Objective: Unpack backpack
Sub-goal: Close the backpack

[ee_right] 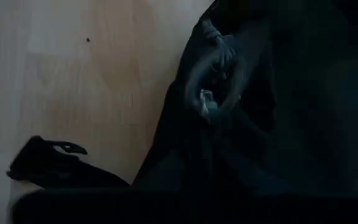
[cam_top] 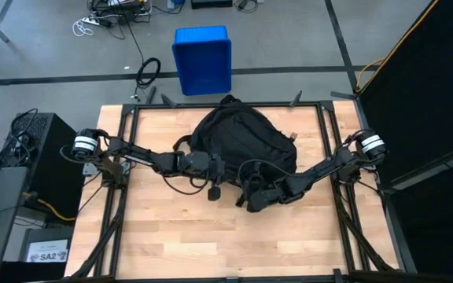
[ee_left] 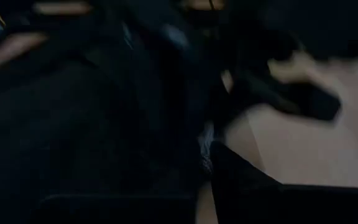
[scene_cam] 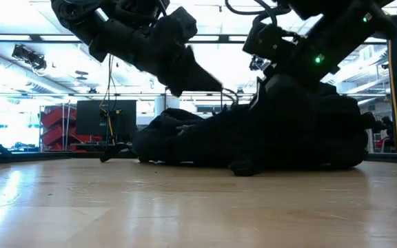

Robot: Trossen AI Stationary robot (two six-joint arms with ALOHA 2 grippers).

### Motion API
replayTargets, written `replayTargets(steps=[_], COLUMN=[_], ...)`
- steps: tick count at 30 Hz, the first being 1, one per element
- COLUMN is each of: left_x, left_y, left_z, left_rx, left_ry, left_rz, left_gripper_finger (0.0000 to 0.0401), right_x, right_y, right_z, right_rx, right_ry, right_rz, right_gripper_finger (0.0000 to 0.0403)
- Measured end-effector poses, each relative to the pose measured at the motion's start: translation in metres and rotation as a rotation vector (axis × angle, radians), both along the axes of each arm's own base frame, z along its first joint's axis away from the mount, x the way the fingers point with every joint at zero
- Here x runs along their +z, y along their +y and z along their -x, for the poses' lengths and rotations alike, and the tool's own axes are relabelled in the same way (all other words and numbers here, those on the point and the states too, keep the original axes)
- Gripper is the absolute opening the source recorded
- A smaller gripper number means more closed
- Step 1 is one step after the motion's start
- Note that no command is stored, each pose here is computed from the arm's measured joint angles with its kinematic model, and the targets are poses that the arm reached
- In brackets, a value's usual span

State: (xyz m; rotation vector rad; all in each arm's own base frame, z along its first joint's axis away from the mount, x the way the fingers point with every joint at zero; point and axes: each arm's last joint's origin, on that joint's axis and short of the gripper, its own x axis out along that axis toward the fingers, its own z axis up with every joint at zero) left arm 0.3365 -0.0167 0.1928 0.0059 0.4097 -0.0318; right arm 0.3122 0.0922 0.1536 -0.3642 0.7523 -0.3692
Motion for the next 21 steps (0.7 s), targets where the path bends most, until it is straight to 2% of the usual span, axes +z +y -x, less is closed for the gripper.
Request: replayTargets(steps=[4,11,14,18,21], left_x=[-0.009,-0.003,0.002,0.008,0.009], left_y=[-0.005,0.004,0.007,0.007,0.001], left_z=[0.007,0.035,0.047,0.057,0.055], left_rx=[0.001,0.215,0.293,0.342,0.281], left_ry=[0.127,0.341,0.408,0.439,0.406], left_rz=[-0.019,-0.170,-0.191,-0.182,-0.173], left_gripper_finger=[0.0000,0.0000,0.0000,0.0000,0.0000], right_x=[0.004,0.001,0.000,0.001,0.000], right_y=[0.005,0.019,0.025,0.029,0.027], right_z=[0.007,0.023,0.029,0.032,0.031], right_rx=[0.001,-0.063,-0.091,-0.119,-0.114], right_ry=[0.011,0.041,0.037,0.013,0.021], right_rz=[-0.012,-0.047,-0.048,-0.050,-0.064], right_gripper_finger=[0.0014,0.0002,0.0001,0.0001,0.0001])
